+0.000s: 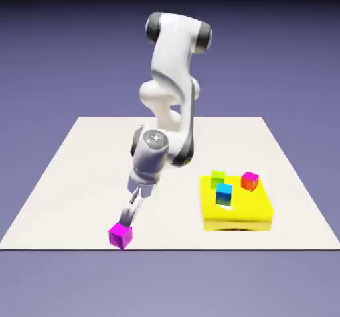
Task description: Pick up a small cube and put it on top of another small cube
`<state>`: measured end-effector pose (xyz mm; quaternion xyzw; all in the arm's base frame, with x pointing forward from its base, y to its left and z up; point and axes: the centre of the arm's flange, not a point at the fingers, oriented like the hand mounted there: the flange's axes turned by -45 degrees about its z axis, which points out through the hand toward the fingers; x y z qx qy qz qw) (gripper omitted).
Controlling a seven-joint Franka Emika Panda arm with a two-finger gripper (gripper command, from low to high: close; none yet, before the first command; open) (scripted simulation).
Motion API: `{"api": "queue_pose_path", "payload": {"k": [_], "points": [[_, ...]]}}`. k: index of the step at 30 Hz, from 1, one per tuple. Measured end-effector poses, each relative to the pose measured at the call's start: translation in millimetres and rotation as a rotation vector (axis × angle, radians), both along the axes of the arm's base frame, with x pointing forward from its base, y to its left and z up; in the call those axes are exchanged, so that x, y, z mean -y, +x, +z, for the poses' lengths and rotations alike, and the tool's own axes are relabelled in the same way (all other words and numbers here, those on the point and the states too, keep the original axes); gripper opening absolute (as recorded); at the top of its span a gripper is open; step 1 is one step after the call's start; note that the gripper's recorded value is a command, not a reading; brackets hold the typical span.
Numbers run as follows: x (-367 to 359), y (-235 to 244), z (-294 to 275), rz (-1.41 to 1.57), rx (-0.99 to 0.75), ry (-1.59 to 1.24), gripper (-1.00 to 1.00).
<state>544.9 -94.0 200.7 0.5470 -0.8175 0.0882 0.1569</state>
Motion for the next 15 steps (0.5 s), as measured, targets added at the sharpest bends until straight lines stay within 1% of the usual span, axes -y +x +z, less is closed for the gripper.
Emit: {"api": "queue_pose_path", "payload": {"k": [3,5,8,9,11,15], "points": [[8.8,3.9,-14.3,-0.121,-0.01,-0.077,0.0],[9.4,4.2,-15.2,-0.129,-0.01,-0.083,0.0],[23.5,-3.2,-65.6,-0.128,-0.01,-0.083,0.0],[27.8,-6.5,-80.4,-0.129,-0.01,-0.082,-1.0],[27.8,-6.4,-80.4,-0.128,-0.009,-0.082,-1.0],[8.3,3.7,-16.1,-0.125,-0.012,-0.083,-1.0]]}}
